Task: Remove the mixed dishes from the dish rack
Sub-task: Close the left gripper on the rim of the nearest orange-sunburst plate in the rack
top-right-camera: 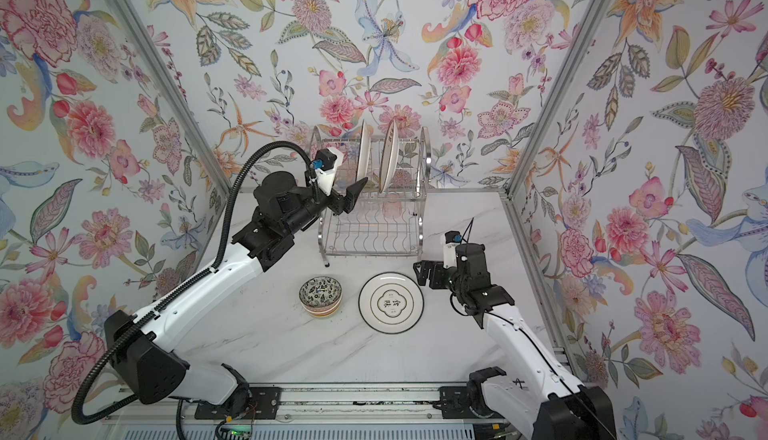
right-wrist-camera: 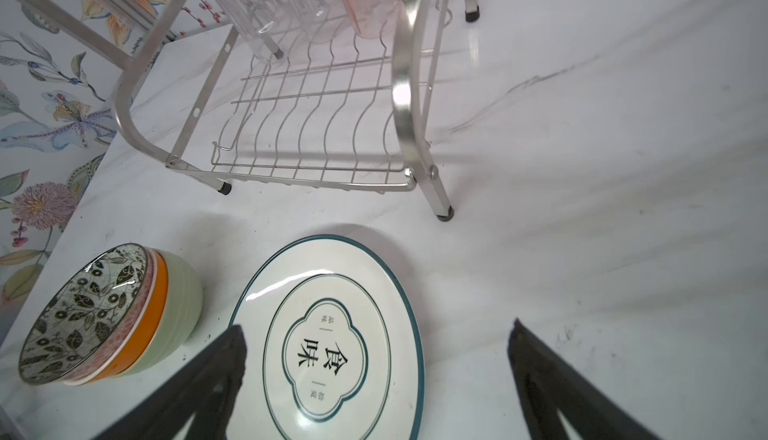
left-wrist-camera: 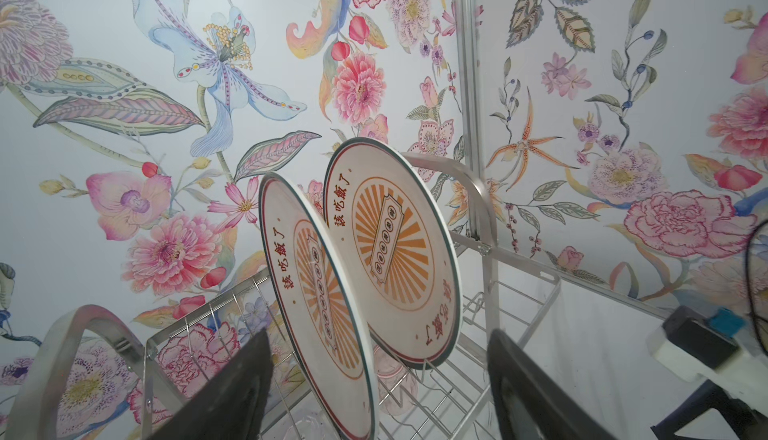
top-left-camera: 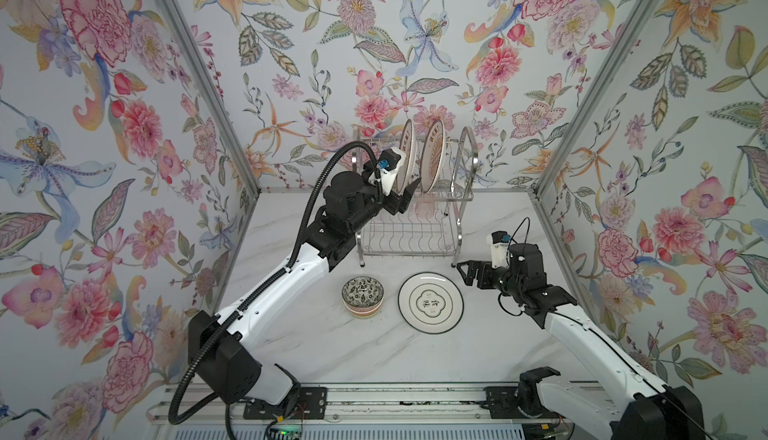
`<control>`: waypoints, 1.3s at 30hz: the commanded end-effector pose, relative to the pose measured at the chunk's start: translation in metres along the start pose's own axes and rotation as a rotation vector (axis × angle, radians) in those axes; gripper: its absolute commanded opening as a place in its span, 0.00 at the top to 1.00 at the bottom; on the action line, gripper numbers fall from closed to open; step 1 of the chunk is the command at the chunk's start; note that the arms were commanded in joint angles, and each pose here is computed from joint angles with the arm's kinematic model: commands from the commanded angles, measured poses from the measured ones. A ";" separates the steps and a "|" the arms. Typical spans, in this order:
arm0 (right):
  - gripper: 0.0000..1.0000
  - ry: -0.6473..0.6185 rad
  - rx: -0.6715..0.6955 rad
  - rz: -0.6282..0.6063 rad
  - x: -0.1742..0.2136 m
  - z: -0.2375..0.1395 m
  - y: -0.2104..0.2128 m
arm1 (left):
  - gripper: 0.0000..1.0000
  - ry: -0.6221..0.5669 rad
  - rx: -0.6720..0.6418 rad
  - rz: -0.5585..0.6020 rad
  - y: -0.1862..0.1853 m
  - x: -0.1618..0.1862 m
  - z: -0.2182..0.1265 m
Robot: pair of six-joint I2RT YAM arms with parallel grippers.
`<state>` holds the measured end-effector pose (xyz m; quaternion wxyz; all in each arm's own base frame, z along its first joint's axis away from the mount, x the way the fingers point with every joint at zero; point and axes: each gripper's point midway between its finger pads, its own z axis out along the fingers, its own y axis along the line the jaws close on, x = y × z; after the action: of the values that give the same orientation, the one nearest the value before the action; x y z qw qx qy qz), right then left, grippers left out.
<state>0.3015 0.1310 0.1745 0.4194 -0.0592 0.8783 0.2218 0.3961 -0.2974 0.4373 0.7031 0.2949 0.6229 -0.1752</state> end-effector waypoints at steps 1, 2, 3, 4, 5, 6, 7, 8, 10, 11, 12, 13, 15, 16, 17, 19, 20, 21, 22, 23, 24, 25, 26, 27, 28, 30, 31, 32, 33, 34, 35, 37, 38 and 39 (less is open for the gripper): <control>0.01 -0.151 0.030 -0.151 -0.035 -0.021 0.014 | 0.25 0.015 -0.065 -0.003 0.020 0.001 0.012; 0.01 -0.184 0.027 -0.175 -0.041 -0.025 0.019 | 0.25 0.041 -0.066 -0.014 0.020 0.015 0.023; 0.01 -0.217 0.027 -0.192 -0.046 -0.030 0.023 | 0.26 0.047 -0.083 -0.028 0.023 0.018 0.028; 0.01 -0.244 0.027 -0.201 -0.051 -0.034 0.027 | 0.27 0.047 -0.097 -0.038 0.027 0.018 0.032; 0.01 -0.265 0.026 -0.207 -0.054 -0.036 0.029 | 0.28 0.053 -0.099 -0.046 0.028 0.021 0.035; 0.01 -0.277 0.021 -0.217 -0.056 -0.038 0.033 | 0.28 0.050 -0.097 -0.054 0.028 0.020 0.039; 0.01 -0.291 0.017 -0.225 -0.059 -0.040 0.037 | 0.29 0.050 -0.099 -0.061 0.029 0.021 0.042; 0.01 -0.299 0.013 -0.229 -0.061 -0.041 0.039 | 0.29 0.050 -0.101 -0.069 0.029 0.022 0.044; 0.01 -0.322 -0.001 -0.233 -0.066 -0.043 0.044 | 0.30 0.046 -0.112 -0.094 0.031 0.024 0.048; 0.01 -0.329 -0.006 -0.235 -0.068 -0.044 0.046 | 0.31 0.042 -0.121 -0.108 0.032 0.024 0.050; 0.01 -0.340 -0.010 -0.237 -0.070 -0.045 0.047 | 0.33 0.036 -0.125 -0.125 0.033 0.023 0.051; 0.01 -0.349 -0.013 -0.238 -0.071 -0.045 0.048 | 0.34 0.030 -0.128 -0.141 0.034 0.022 0.051; 0.01 -0.363 -0.021 -0.240 -0.073 -0.045 0.050 | 0.38 0.011 -0.127 -0.171 0.033 0.021 0.051; 0.01 -0.367 -0.027 -0.244 -0.074 -0.045 0.051 | 0.39 0.004 -0.125 -0.186 0.033 0.021 0.051; 0.01 -0.364 -0.034 -0.247 -0.074 -0.044 0.052 | 0.40 -0.002 -0.122 -0.198 0.033 0.020 0.051; 0.01 -0.358 -0.055 -0.256 -0.074 -0.043 0.056 | 0.45 -0.009 -0.115 -0.220 0.031 0.020 0.052; 0.01 -0.354 -0.058 -0.259 -0.073 -0.042 0.057 | 0.48 -0.010 -0.113 -0.227 0.031 0.020 0.053; 0.01 -0.353 -0.061 -0.264 -0.073 -0.042 0.057 | 0.50 -0.012 -0.109 -0.233 0.031 0.020 0.053; 0.01 -0.354 -0.061 -0.265 -0.074 -0.042 0.058 | 0.51 -0.009 -0.112 -0.242 0.031 0.021 0.054; 0.01 -0.356 -0.060 -0.265 -0.074 -0.042 0.057 | 0.55 -0.007 -0.117 -0.248 0.032 0.023 0.054; 0.01 -0.364 -0.064 -0.266 -0.075 -0.043 0.058 | 0.59 -0.002 -0.123 -0.252 0.032 0.025 0.054; 0.01 -0.376 -0.072 -0.269 -0.075 -0.044 0.060 | 0.61 0.000 -0.128 -0.254 0.033 0.027 0.054; 0.01 -0.388 -0.078 -0.269 -0.076 -0.045 0.061 | 0.62 -0.002 -0.128 -0.258 0.033 0.028 0.054; 0.01 -0.406 -0.083 -0.267 -0.078 -0.047 0.061 | 0.62 -0.005 -0.130 -0.268 0.033 0.029 0.054; 0.01 -0.422 -0.083 -0.263 -0.079 -0.048 0.061 | 0.62 -0.008 -0.129 -0.276 0.032 0.031 0.055; 0.01 -0.434 -0.084 -0.258 -0.080 -0.048 0.061 | 0.62 -0.010 -0.124 -0.295 0.031 0.033 0.056; 0.01 -0.434 -0.088 -0.257 -0.080 -0.048 0.061 | 0.63 -0.008 -0.117 -0.300 0.030 0.033 0.058; 0.01 -0.428 -0.098 -0.262 -0.080 -0.048 0.063 | 0.62 -0.008 -0.117 -0.301 0.030 0.032 0.058; 0.01 -0.423 -0.114 -0.273 -0.079 -0.048 0.066 | 0.63 -0.001 -0.121 -0.304 0.030 0.035 0.059; 0.01 -0.413 -0.125 -0.282 -0.077 -0.048 0.069 | 0.63 0.000 -0.123 -0.307 0.031 0.035 0.060; 0.01 -0.402 -0.132 -0.291 -0.075 -0.048 0.070 | 0.63 0.000 -0.123 -0.306 0.031 0.036 0.061; 0.01 -0.391 -0.128 -0.301 -0.074 -0.048 0.069 | 0.63 0.002 -0.117 -0.307 0.030 0.037 0.062; 0.01 -0.388 -0.126 -0.305 -0.073 -0.048 0.069 | 0.63 0.001 -0.117 -0.307 0.030 0.036 0.062; 0.01 -0.387 -0.123 -0.307 -0.073 -0.049 0.069 | 0.63 0.003 -0.120 -0.307 0.030 0.038 0.062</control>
<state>0.2989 0.1624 0.2746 0.5999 -0.1569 0.7549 0.2138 0.4610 -0.3134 0.4079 0.6794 0.1688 0.6714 -0.2430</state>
